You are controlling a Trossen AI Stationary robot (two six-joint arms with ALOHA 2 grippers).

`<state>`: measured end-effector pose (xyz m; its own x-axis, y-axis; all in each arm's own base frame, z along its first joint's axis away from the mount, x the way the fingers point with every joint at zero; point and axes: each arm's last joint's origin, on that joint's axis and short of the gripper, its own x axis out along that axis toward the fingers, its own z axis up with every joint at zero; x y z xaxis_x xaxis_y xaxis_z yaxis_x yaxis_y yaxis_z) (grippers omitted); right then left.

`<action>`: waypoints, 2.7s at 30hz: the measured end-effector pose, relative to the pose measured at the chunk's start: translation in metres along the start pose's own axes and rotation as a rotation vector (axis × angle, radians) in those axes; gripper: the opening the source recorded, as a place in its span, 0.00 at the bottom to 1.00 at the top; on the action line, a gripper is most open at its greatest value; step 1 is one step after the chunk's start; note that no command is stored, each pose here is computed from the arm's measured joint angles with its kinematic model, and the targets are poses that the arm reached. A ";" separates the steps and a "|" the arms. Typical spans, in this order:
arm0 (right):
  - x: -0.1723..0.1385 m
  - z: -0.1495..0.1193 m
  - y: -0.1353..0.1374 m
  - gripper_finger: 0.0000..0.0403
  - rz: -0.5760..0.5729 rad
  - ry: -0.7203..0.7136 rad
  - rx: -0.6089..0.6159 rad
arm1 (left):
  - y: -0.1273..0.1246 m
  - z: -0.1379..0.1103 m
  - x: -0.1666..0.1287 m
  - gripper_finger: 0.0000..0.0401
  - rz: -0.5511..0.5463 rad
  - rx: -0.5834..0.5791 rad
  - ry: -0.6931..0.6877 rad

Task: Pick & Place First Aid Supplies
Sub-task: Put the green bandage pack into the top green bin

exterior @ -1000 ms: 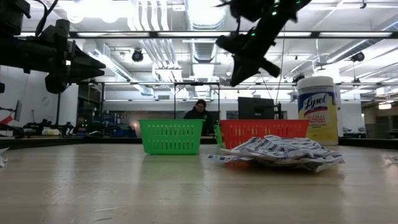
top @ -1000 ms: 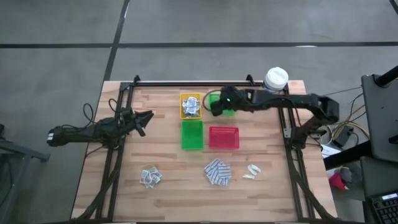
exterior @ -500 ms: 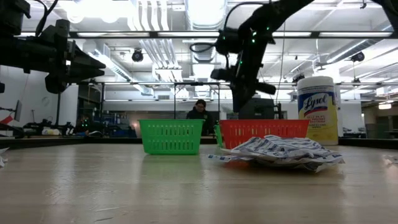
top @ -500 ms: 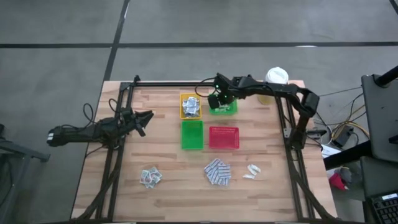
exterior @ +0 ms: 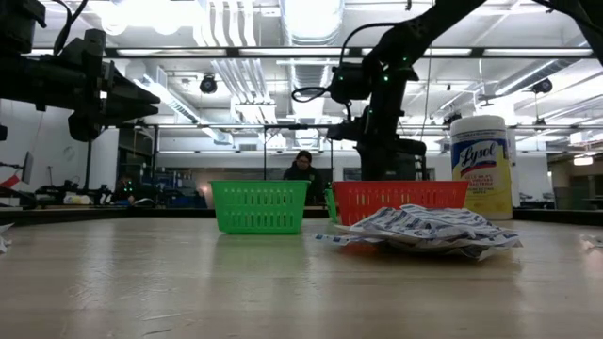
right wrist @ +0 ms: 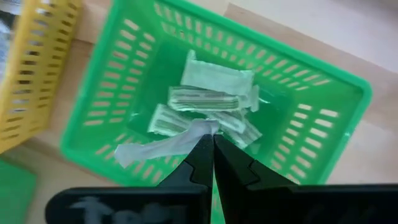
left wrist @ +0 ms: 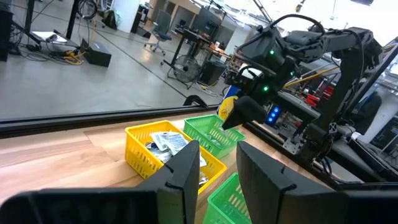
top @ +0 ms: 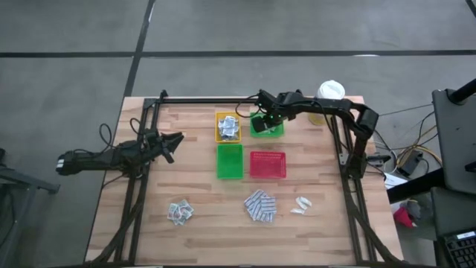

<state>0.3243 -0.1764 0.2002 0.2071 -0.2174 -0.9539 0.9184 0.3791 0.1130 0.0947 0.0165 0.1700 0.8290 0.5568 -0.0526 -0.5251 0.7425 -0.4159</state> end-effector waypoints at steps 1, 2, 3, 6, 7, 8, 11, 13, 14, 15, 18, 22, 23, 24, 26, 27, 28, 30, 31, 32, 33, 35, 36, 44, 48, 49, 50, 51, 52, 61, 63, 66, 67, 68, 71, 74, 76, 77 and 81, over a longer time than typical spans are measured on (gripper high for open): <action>0.002 0.000 -0.001 0.02 -0.011 0.001 -0.003 | 0.000 0.000 0.000 0.27 0.000 0.001 0.000; 0.004 -0.001 -0.001 0.02 -0.017 0.004 -0.004 | 0.000 0.000 0.000 0.27 0.000 0.000 0.000; 0.005 -0.001 -0.001 0.02 -0.020 0.008 -0.004 | 0.000 0.000 0.000 0.27 0.000 0.000 0.000; 0.008 -0.001 -0.001 0.02 -0.023 0.003 -0.010 | 0.000 0.000 0.000 0.27 0.000 0.000 0.000; 0.009 0.000 0.000 0.02 -0.023 0.001 -0.011 | 0.000 0.000 0.000 0.27 0.000 0.001 0.000; 0.010 -0.001 0.000 0.02 -0.027 0.001 -0.013 | 0.000 0.000 0.000 0.27 0.000 0.001 0.000; 0.012 0.000 -0.001 0.02 -0.045 -0.007 -0.016 | 0.000 0.000 0.000 0.27 0.000 0.001 0.000; 0.011 0.000 -0.001 0.02 -0.046 -0.009 -0.019 | 0.000 0.000 0.000 0.27 0.000 0.001 0.000; 0.011 0.000 -0.001 0.02 -0.045 -0.009 -0.021 | 0.000 0.000 0.000 0.27 0.000 0.001 0.000; 0.011 0.000 -0.001 0.02 -0.046 -0.008 -0.023 | 0.000 0.000 0.000 0.27 0.000 0.001 0.000; 0.011 0.000 -0.001 0.02 -0.045 -0.009 -0.028 | 0.000 0.000 0.000 0.27 0.000 0.001 0.000; 0.011 0.000 -0.001 0.03 -0.045 -0.009 -0.057 | 0.000 0.000 0.000 0.27 0.000 0.001 0.000; 0.011 0.000 0.000 0.04 -0.044 -0.010 -0.057 | 0.000 0.000 0.000 0.27 0.000 0.001 0.000; 0.011 0.000 0.000 0.06 -0.043 -0.011 -0.058 | 0.000 0.000 0.000 0.27 0.000 0.001 0.000; 0.011 0.000 0.000 0.09 -0.046 -0.013 -0.059 | 0.000 0.000 0.000 0.27 0.000 0.001 0.000; 0.011 0.000 -0.001 0.11 -0.049 -0.017 -0.060 | 0.000 0.000 0.000 0.27 0.000 0.001 0.000; 0.011 0.000 -0.001 0.12 -0.057 -0.023 -0.060 | 0.000 0.000 0.000 0.27 0.000 0.001 0.000; 0.011 0.001 -0.001 0.16 -0.061 -0.027 -0.061 | 0.000 0.000 0.000 0.27 0.000 0.001 0.000; 0.011 0.001 -0.001 0.17 -0.062 -0.027 -0.064 | 0.000 0.000 0.000 0.27 0.000 0.001 0.000; 0.010 0.001 -0.001 0.18 -0.061 -0.027 -0.069 | 0.000 0.000 0.000 0.27 0.000 0.001 0.000; 0.008 0.002 0.000 0.19 -0.059 -0.025 -0.072 | 0.000 0.000 0.000 0.27 0.000 0.001 0.000; 0.001 0.002 0.001 0.21 -0.036 -0.004 -0.080 | 0.000 0.000 0.000 0.27 0.000 0.001 0.000; -0.003 0.000 0.002 0.21 -0.022 0.014 -0.095 | 0.000 0.000 0.000 0.27 0.000 0.001 0.000; -0.050 -0.037 0.016 0.22 0.003 0.089 -0.236 | 0.000 0.000 0.000 0.27 0.000 0.001 0.000; -0.072 -0.062 0.025 0.19 0.027 0.077 -0.298 | 0.000 0.000 0.000 0.27 0.000 0.001 0.000; -0.077 -0.068 0.027 0.19 0.032 0.080 -0.306 | 0.000 0.000 0.000 0.27 0.000 0.001 0.000; -0.083 -0.075 0.029 0.18 0.038 0.081 -0.312 | 0.000 0.000 0.000 0.27 0.000 0.001 0.001; -0.088 -0.081 0.031 0.18 0.045 0.081 -0.322 | 0.000 0.000 0.000 0.27 0.000 0.001 0.000; -0.093 -0.088 0.032 0.17 0.047 0.086 -0.340 | 0.000 0.000 0.000 0.27 0.000 0.001 0.000; -0.119 -0.145 0.031 0.19 -0.004 0.174 -0.427 | 0.000 0.000 0.000 0.27 0.000 0.001 0.000; -0.119 -0.157 0.030 0.19 -0.011 0.188 -0.435 | 0.000 0.000 0.000 0.27 0.000 0.001 0.000; -0.119 -0.176 0.026 0.20 -0.012 0.232 -0.446 | 0.000 0.000 0.000 0.27 0.000 0.001 0.001; -0.119 -0.182 0.025 0.20 -0.010 0.249 -0.449 | 0.000 0.000 0.000 0.27 0.000 0.001 0.000; -0.118 -0.188 0.024 0.19 -0.014 0.261 -0.458 | 0.000 0.000 0.000 0.27 0.000 0.001 0.000; -0.115 -0.206 0.020 0.18 -0.032 0.282 -0.490 | 0.000 0.000 0.000 0.27 0.000 0.001 0.000; -0.111 -0.223 0.015 0.17 -0.039 0.339 -0.519 | 0.000 0.000 0.000 0.27 0.000 0.001 0.000; -0.107 -0.233 0.012 0.17 -0.045 0.396 -0.526 | 0.000 0.000 0.000 0.27 0.000 0.001 0.000; -0.105 -0.238 0.010 0.17 -0.046 0.428 -0.530 | 0.000 0.000 0.000 0.27 0.000 0.001 0.000; -0.096 -0.257 0.003 0.19 -0.065 0.535 -0.539 | 0.000 0.000 0.000 0.27 0.000 0.010 0.000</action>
<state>0.2202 0.0767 0.2210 -0.1596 0.1590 -0.9743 0.6035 0.7967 0.0312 0.0947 0.0165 0.1700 0.8290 0.5568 -0.0526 -0.5270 0.7463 -0.4066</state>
